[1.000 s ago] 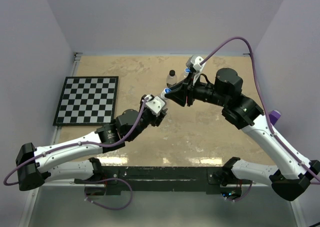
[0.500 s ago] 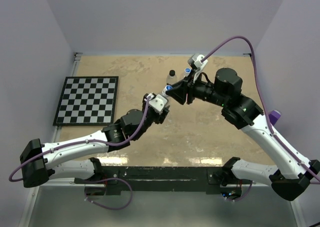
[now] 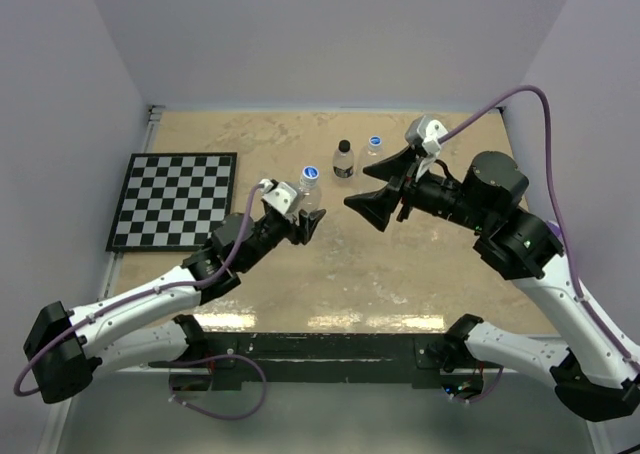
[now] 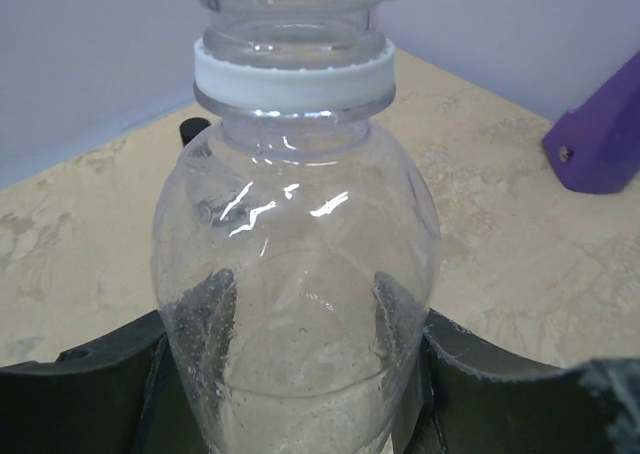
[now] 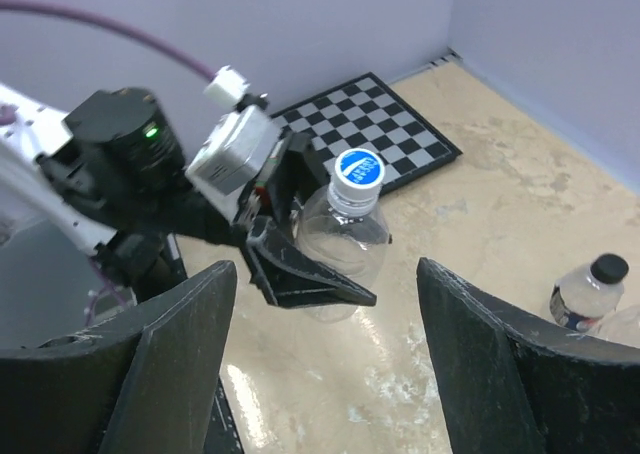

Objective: Screw on the bottle caps
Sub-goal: Screw the bottle cap onto the plastic bottle.

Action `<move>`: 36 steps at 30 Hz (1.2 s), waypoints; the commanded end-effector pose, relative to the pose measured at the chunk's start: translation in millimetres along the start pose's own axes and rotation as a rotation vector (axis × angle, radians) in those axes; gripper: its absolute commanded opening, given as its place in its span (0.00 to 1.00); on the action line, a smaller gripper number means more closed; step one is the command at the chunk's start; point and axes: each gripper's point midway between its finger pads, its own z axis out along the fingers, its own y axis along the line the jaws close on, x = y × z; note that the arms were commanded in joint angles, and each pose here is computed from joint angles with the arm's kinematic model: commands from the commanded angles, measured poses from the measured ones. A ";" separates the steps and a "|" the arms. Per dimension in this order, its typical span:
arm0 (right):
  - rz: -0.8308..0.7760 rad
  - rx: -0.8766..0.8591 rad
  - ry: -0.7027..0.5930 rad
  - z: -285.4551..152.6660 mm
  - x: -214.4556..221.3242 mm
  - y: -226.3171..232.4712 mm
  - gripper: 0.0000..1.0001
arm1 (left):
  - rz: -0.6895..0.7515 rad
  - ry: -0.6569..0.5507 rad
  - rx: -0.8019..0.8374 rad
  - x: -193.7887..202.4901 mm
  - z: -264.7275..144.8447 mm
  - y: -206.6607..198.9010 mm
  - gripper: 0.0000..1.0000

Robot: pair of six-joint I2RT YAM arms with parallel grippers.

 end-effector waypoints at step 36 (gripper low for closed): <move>-0.326 -0.489 -0.006 13.3 15.8 54.9 0.47 | -0.028 -0.104 0.772 -41.9 -38.5 -97.9 0.00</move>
